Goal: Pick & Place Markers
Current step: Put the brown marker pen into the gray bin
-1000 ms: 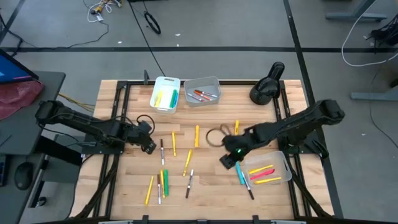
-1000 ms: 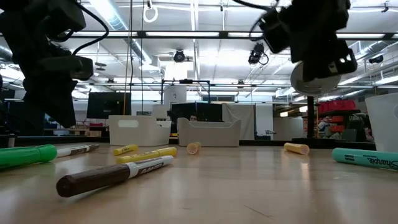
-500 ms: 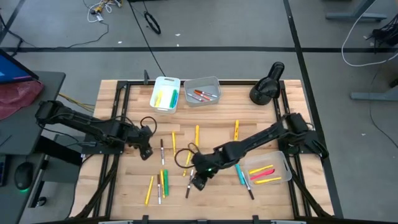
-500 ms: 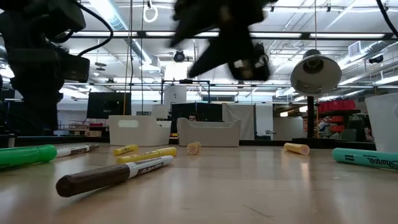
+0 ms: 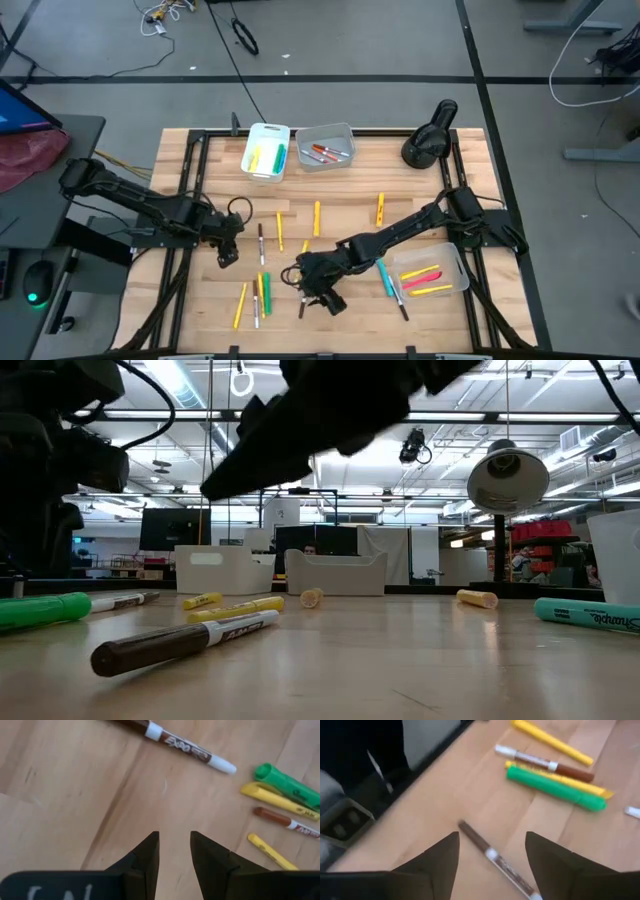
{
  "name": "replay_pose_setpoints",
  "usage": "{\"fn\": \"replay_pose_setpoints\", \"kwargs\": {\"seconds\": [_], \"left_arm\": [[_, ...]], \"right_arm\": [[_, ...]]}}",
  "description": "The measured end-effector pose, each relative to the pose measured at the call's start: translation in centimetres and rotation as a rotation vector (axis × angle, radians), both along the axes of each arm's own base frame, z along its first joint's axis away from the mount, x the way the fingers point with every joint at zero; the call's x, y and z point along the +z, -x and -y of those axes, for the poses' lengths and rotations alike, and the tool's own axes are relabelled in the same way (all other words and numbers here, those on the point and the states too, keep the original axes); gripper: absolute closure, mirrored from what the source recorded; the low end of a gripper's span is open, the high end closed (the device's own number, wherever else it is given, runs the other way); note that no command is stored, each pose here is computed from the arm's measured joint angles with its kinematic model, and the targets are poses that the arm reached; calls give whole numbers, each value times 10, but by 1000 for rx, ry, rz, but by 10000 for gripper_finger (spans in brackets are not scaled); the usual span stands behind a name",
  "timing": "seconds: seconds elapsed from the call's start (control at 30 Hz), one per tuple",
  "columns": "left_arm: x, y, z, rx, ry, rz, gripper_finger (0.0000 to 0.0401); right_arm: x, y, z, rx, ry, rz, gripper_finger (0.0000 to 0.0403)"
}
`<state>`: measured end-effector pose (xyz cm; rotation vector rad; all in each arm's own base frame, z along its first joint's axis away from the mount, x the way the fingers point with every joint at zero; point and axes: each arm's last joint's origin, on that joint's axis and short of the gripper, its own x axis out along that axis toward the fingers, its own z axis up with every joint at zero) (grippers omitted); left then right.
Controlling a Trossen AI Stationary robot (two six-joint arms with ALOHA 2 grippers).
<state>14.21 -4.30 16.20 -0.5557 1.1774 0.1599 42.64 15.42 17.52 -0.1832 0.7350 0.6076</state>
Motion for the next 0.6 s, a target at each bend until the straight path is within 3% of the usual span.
{"fn": "replay_pose_setpoints", "kwargs": {"seconds": [0.33,0.6], "left_arm": [[0,4,13,6,6,-5,286],[0,6,17,27,18,-9,286]], "right_arm": [[-38,-9,9,125,110,8,201],[-66,-10,9,132,122,-63,242]]}}
